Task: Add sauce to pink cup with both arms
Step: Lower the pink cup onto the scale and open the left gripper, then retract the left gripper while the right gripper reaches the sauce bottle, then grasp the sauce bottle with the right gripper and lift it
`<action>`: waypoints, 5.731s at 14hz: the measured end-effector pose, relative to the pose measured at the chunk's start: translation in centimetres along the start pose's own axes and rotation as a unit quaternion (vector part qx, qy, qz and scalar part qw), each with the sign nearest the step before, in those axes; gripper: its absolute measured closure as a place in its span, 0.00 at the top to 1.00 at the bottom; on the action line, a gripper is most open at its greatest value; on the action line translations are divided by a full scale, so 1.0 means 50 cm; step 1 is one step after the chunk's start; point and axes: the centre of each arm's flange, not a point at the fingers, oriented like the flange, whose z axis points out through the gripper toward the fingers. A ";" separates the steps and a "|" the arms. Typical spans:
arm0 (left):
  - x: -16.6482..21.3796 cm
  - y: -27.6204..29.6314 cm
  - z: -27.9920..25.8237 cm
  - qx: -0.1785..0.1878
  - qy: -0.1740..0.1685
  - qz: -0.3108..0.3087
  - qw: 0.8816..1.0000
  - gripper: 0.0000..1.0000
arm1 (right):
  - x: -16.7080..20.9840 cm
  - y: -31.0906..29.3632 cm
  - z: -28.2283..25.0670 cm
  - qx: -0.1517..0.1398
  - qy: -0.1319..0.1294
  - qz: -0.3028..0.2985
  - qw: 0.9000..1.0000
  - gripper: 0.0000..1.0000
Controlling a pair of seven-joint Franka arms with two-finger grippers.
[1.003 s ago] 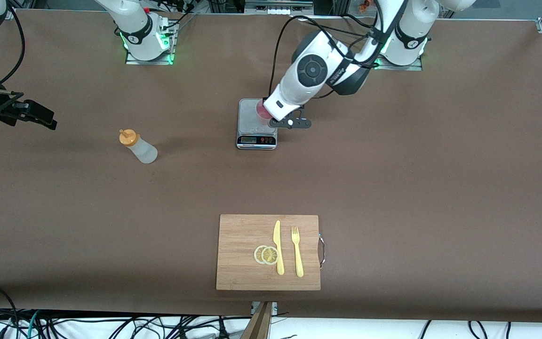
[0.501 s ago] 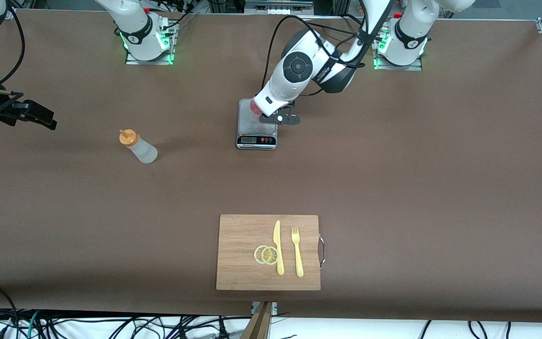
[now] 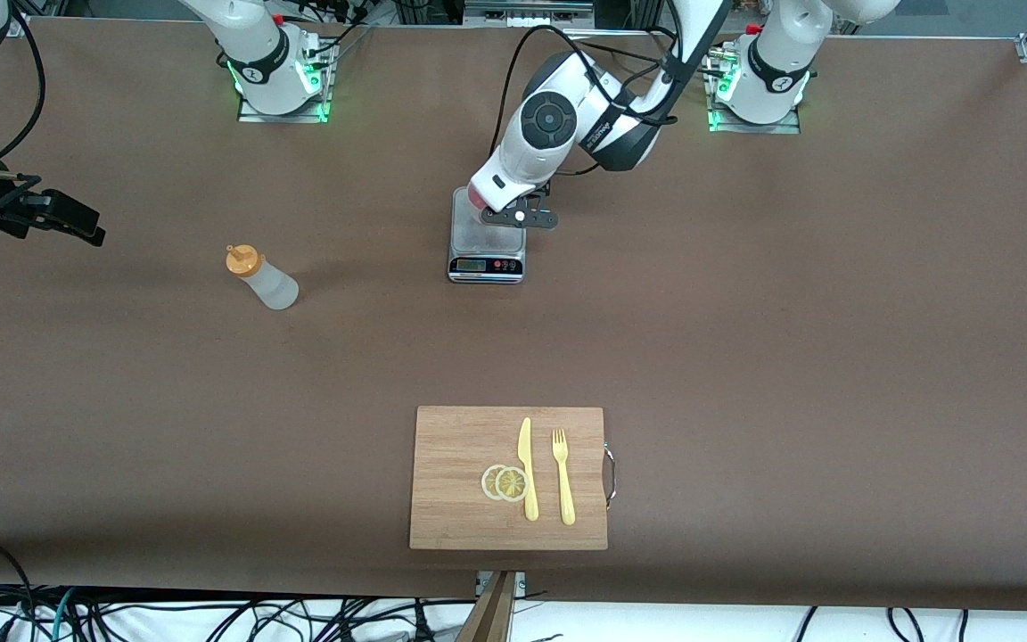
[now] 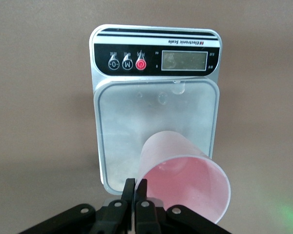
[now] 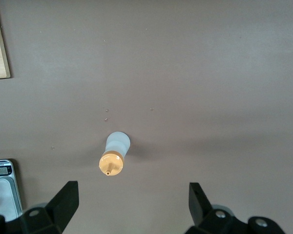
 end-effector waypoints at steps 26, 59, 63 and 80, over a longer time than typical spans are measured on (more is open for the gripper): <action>0.177 -0.215 -0.555 -0.017 0.014 -0.028 0.999 1.00 | 0.078 0.065 0.218 0.132 -0.064 -0.241 0.959 1.00; 0.165 -0.811 -0.893 0.142 0.010 0.051 0.989 1.00 | -0.017 0.050 0.984 0.558 0.374 -0.600 0.435 1.00; 0.165 -0.811 -0.893 0.142 0.010 0.051 0.989 1.00 | -0.020 0.010 0.987 0.566 0.367 -0.605 0.423 1.00; 0.172 -0.816 -0.895 0.141 0.011 0.048 0.989 1.00 | 0.057 -0.187 0.725 0.502 0.185 -0.691 0.486 0.26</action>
